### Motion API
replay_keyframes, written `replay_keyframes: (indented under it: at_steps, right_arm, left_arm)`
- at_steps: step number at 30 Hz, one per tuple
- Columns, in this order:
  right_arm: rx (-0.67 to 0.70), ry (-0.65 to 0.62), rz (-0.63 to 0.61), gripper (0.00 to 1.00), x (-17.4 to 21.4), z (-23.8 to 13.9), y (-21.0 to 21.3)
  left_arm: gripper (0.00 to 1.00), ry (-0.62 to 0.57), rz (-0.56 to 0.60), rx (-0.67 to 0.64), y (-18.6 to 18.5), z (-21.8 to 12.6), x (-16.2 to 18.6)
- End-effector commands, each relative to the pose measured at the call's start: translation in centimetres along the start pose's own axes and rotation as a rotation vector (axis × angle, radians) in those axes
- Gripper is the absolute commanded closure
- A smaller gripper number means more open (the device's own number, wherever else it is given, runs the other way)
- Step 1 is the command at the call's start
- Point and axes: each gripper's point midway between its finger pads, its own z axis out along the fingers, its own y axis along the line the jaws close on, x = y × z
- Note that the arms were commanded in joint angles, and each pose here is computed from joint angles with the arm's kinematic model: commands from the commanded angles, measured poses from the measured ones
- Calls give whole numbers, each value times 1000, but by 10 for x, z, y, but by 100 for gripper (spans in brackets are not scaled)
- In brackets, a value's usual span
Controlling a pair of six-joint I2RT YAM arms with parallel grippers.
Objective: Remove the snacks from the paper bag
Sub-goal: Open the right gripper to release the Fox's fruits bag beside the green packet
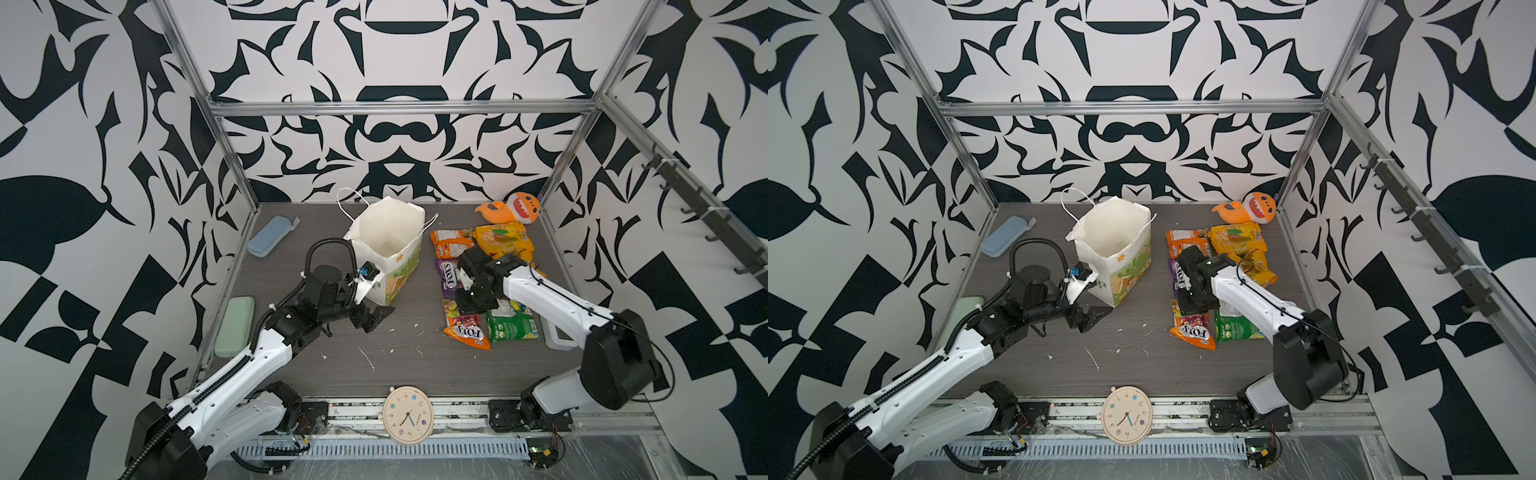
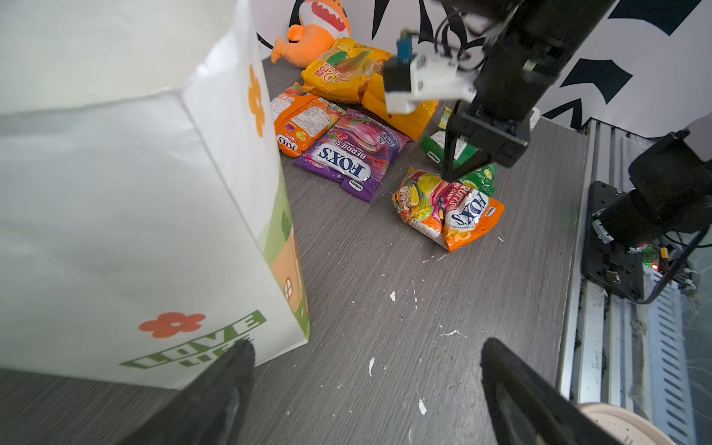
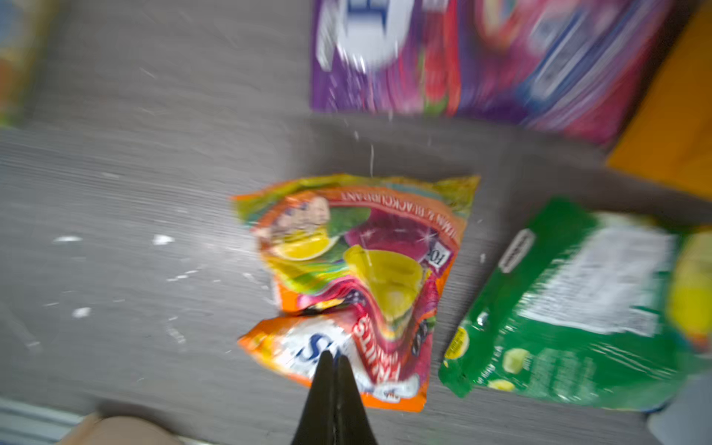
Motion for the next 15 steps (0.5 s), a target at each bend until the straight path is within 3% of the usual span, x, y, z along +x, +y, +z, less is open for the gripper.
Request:
replay_keyframes:
  at_steps: [1, 6, 12, 15]
  right_arm:
    - [9, 1, 52, 100, 1, 14, -7]
    - [20, -6, 44, 100, -7, 24, -10]
    - [-84, -92, 13, 100, -18, -15, 9]
    - [-181, -67, 13, 100, -8, -23, 24]
  left_arm:
    - [6, -38, 28, -2, -1, -6, -14]
    - [6, -43, 29, -10, 0, -6, -15]
    - [6, -47, 15, -22, 2, -6, -15]
    - [6, -51, 12, -27, 3, -7, -16]
